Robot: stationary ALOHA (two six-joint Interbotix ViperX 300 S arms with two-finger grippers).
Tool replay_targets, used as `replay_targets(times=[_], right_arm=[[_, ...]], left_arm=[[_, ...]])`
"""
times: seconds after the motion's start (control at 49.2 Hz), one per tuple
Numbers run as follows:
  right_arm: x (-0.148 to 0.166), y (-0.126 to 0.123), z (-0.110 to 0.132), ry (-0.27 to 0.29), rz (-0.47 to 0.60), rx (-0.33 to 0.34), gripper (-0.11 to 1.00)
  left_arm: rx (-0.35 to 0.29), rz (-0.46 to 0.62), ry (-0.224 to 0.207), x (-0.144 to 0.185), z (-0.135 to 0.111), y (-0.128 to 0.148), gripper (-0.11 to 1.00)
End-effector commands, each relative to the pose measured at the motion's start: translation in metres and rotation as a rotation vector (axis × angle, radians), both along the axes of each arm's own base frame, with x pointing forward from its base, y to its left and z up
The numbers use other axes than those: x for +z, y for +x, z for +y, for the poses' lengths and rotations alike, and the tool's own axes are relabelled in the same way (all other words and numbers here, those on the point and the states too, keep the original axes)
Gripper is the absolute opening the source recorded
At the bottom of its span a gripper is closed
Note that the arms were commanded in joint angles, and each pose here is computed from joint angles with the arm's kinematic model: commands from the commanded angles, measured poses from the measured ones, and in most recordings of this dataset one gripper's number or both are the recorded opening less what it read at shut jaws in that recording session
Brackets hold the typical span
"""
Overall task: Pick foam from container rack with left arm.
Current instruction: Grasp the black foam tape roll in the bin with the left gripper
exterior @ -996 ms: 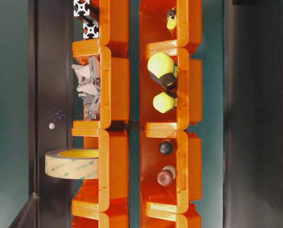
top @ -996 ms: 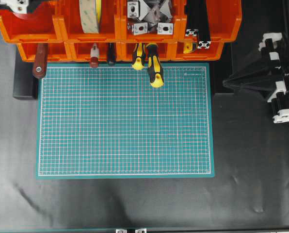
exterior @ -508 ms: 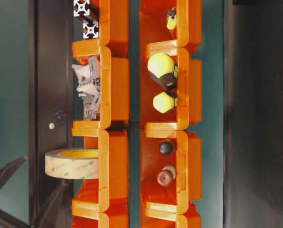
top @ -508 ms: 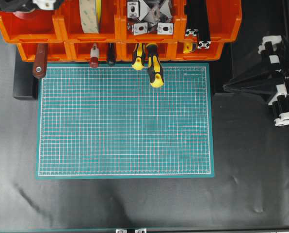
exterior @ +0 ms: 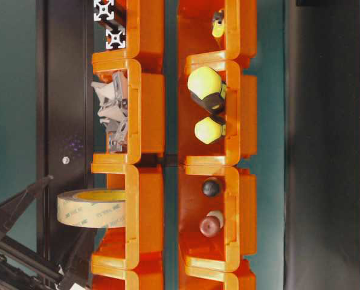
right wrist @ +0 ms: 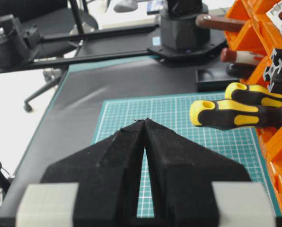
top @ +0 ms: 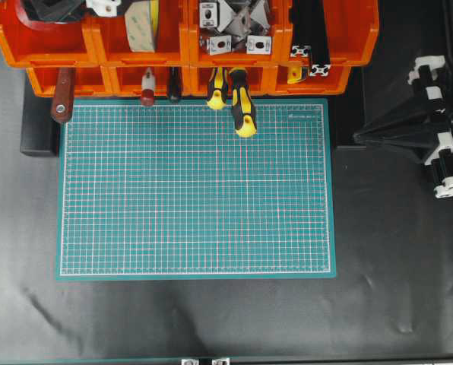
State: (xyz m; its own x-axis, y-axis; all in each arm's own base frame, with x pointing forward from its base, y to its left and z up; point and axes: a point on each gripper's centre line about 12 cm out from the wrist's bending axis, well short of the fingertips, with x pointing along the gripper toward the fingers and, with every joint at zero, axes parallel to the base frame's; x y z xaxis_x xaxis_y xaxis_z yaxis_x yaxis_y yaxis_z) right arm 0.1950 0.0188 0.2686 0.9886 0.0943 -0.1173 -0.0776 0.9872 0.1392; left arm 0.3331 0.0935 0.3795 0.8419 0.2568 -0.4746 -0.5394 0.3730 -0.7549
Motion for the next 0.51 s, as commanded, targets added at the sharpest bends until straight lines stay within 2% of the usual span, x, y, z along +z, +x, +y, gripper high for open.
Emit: replay_targets(times=[0.0, 0.163, 0.244, 0.325, 0.488], right_arm=[[0.003, 0.001, 0.001, 0.001, -0.006, 0.003, 0.0], [0.002, 0.001, 0.001, 0.0, -0.005, 0.003, 0.0], [0.001, 0.0, 0.001, 0.002, -0.003, 0.003, 0.0], [0.002, 0.0, 0.001, 0.001, -0.006, 0.003, 0.0], [0.002, 0.0, 0.001, 0.004, -0.009, 0.003, 0.0]], left_arm=[[0.005, -0.048, 0.012, 0.016, 0.002, 0.0, 0.88], [0.005, -0.048, 0.012, 0.016, 0.002, 0.0, 0.86], [0.004, -0.056, 0.017, 0.017, 0.002, 0.0, 0.79], [0.002, -0.082, 0.024, 0.02, 0.002, 0.0, 0.64], [-0.004, -0.167, 0.05, 0.03, 0.002, 0.004, 0.27]])
